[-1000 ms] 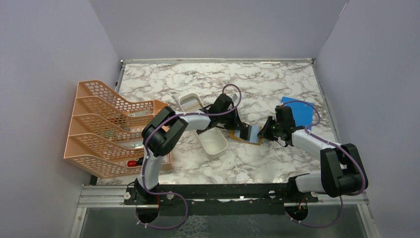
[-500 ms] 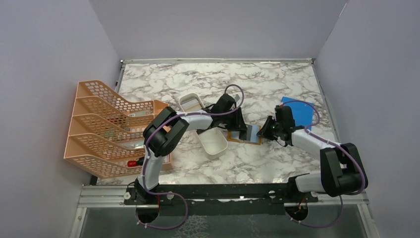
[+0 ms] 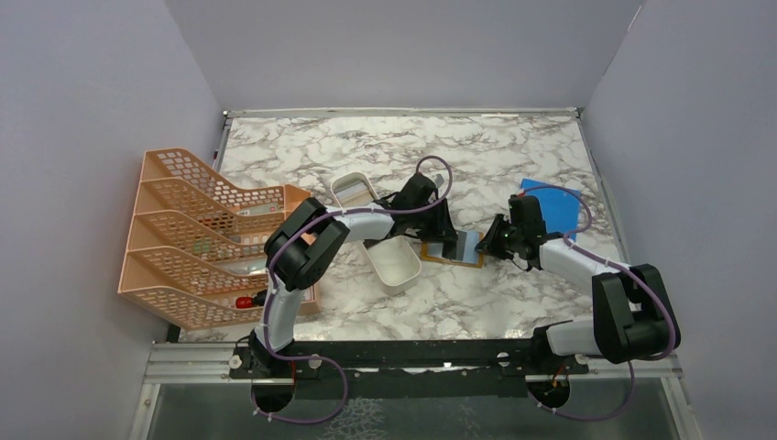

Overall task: Put the credit cards into the card holder
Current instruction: Insert the credit card into the card holder.

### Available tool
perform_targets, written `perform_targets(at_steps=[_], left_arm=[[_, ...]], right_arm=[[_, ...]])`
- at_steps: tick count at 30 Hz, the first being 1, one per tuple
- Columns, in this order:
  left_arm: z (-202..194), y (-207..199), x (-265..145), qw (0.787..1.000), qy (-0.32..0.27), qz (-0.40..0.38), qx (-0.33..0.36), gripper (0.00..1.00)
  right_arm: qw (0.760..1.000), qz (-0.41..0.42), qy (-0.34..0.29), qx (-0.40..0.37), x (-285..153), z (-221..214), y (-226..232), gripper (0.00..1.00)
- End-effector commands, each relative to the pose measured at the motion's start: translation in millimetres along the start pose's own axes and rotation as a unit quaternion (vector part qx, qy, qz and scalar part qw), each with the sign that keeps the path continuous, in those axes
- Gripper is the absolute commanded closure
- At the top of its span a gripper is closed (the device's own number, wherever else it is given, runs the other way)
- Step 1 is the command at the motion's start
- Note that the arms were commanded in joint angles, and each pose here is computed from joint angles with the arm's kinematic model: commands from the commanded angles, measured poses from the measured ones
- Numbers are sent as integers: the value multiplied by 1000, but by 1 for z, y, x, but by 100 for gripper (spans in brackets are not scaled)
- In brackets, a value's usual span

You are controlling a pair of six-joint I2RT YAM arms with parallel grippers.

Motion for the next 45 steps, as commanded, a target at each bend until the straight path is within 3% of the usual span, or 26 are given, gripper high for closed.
perform_targets(at_steps=[1,12,24,32,45], left_arm=[[4,-8,-8,1000,-12,6,11,58],[-9,-32,5,999,5,-34,7,58],[-4,-34,-1,1000,-10,-3,23,58],[-20,-40,17,1000,10,-17,14,58],[-13,-45,23,1000,3,-21,16,58]], right_arm=[[1000,-21,13,-4,5,-9,-10,82],[1000,-17,11,5,4,-9,-8,83],[1000,-11,11,17,4,-11,-7,83],[1000,-7,14,21,5,-13,-8,83],[1000,3,-2,23,0,-7,-3,80]])
Point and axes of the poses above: each gripper's point midway between its finger pads, its own x axis out along the fingers, its own y axis along the line the jaws close on, z = x × y, the point moved 6 cm from there along -x, back along the fingers, and after that the axes turned 4 degrees about x, right-handed, at the moved point
